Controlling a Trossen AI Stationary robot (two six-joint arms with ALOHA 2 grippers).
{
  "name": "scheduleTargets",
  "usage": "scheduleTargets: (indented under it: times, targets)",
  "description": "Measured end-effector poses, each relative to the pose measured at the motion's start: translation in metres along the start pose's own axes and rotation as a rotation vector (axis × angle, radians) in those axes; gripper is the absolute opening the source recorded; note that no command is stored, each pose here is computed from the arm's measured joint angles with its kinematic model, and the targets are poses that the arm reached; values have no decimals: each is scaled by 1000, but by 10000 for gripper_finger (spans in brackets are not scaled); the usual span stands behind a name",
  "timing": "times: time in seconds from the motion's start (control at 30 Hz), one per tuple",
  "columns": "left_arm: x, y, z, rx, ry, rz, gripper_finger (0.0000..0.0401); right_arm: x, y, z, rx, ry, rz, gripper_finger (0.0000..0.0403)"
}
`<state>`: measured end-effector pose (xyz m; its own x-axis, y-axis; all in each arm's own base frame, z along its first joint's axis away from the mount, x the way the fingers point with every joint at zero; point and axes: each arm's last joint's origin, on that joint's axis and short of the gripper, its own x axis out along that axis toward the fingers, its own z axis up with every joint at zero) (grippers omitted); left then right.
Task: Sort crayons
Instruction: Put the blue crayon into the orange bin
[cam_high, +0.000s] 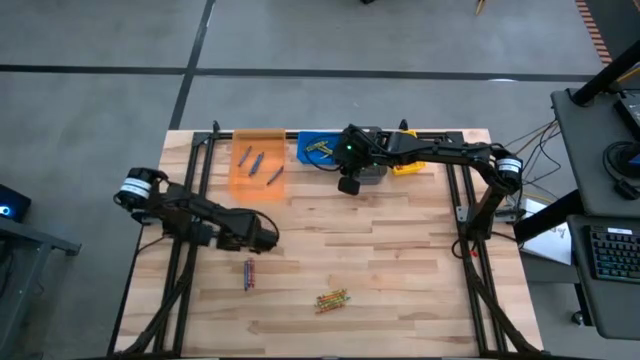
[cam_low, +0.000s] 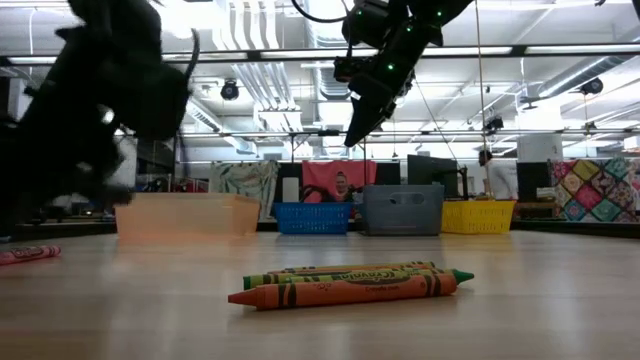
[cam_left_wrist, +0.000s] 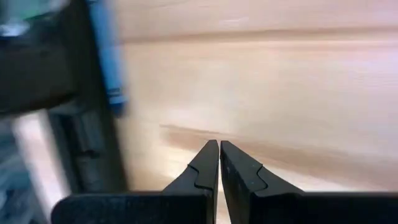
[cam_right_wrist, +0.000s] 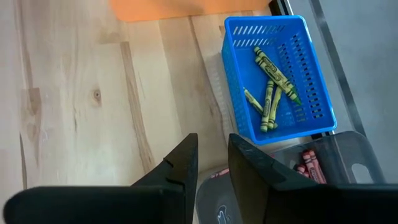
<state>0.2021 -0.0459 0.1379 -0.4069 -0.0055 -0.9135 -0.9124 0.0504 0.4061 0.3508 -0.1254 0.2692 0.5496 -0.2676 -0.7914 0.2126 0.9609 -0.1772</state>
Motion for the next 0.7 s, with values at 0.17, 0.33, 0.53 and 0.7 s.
scheduleTargets:
  times: [0.17,0.33,0.53,0.7]
  targets:
    - [-36,-15,-11,150,-204,-154,0,0,0,0,-28,-2,0,84]
    - [-72,-21,-24,338,-517,-251,0,3,1,-3,-45,10,2,79]
    - [-82,-17,-25,393,-620,-205,0,8,3,-11,-47,36,8,70]
    - [-78,-15,-23,417,-608,-169,0,9,3,-11,-45,32,7,74]
